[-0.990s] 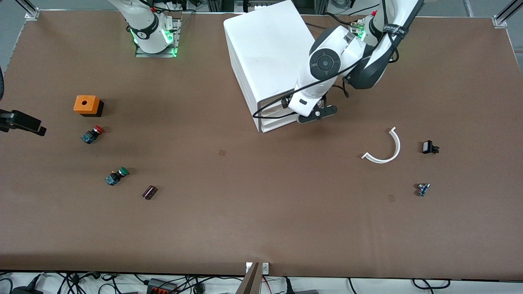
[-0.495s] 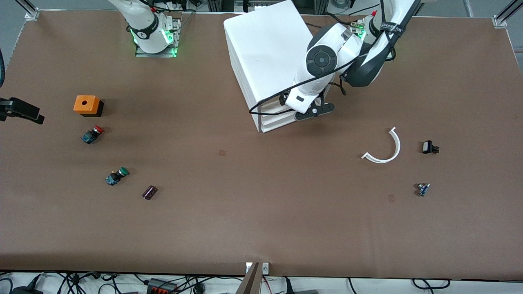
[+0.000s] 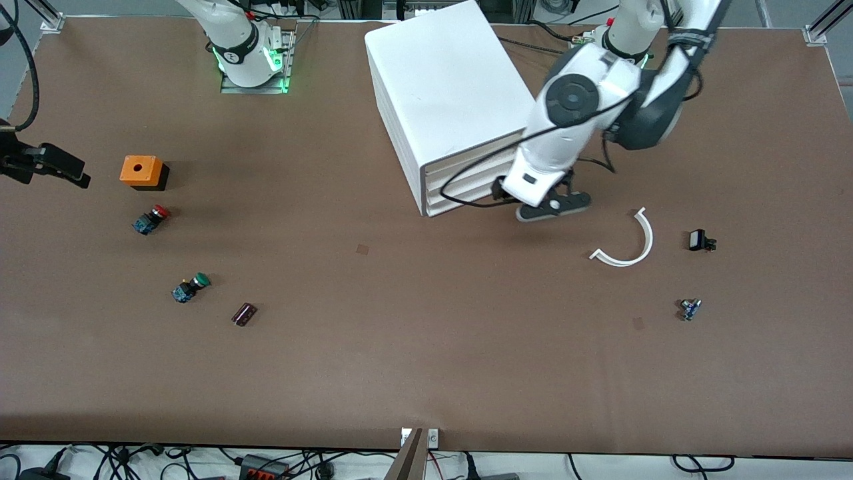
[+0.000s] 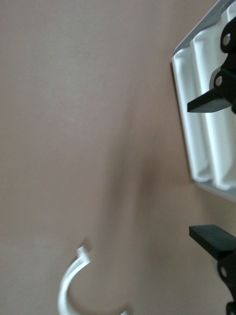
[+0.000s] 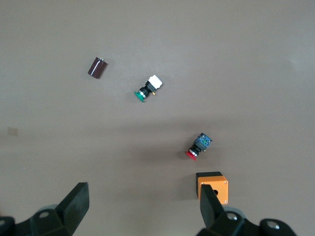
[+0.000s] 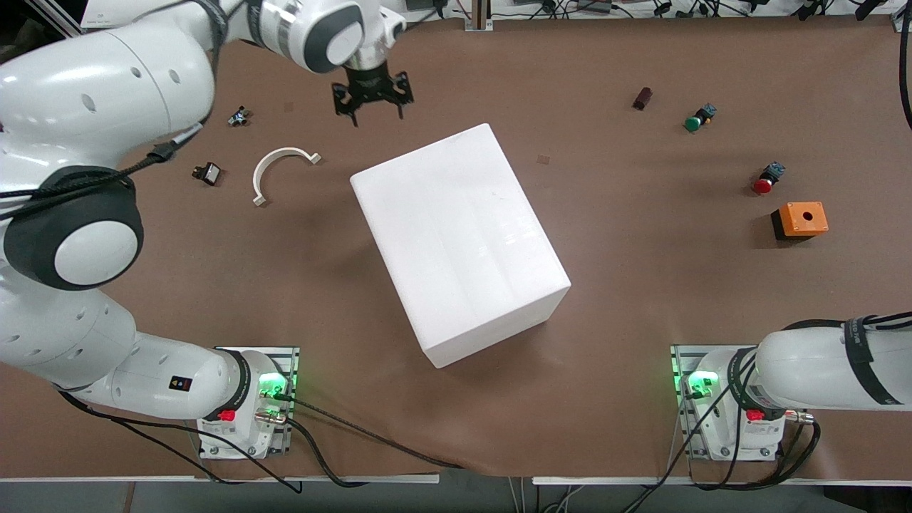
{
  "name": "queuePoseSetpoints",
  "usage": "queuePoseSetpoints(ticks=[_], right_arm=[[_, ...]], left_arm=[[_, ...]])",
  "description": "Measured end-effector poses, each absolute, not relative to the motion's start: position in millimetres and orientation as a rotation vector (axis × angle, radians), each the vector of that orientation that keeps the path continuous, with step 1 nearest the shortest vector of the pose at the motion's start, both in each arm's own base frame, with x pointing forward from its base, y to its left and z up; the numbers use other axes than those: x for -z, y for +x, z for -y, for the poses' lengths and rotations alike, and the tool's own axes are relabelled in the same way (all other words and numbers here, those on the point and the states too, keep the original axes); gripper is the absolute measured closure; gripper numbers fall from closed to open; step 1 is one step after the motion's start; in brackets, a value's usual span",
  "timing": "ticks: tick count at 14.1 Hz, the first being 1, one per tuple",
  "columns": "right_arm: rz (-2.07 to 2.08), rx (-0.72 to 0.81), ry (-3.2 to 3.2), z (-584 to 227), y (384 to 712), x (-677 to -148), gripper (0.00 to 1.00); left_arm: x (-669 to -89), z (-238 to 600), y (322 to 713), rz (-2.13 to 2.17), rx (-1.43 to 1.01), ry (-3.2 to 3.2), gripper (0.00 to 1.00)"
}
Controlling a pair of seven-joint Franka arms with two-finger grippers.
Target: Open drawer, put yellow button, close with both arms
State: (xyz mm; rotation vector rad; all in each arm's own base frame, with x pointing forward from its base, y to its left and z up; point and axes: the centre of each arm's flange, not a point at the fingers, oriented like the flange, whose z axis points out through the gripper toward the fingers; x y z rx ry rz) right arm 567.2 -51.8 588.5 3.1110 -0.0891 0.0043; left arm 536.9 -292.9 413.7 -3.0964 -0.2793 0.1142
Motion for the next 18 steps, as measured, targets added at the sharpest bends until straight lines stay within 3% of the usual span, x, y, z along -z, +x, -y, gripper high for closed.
queuePoseSetpoints(ticks=[4, 8, 14, 18], right_arm=[[0.083, -0.019, 3.111, 49.6, 564.0, -591.8, 0.0], [0.082, -0.021, 3.111, 49.7, 564.1, -591.9, 0.0], [0.084, -0.016, 3.111, 50.6, 563.7, -591.3, 0.0], [0.078, -0.013, 3.104, 51.0, 563.3, -591.4, 0.0]], left_arm=[[-468.6, 201.0, 587.6, 0.06, -0.108, -3.118, 0.0], [-522.2, 128.1, 603.0, -0.114, -0.16, -3.11, 0.0], [-577.2, 52.5, 590.9, -0.105, -0.057, -3.155, 0.0], [-582.6, 37.1, 561.4, -0.074, 0.11, -3.15, 0.0]])
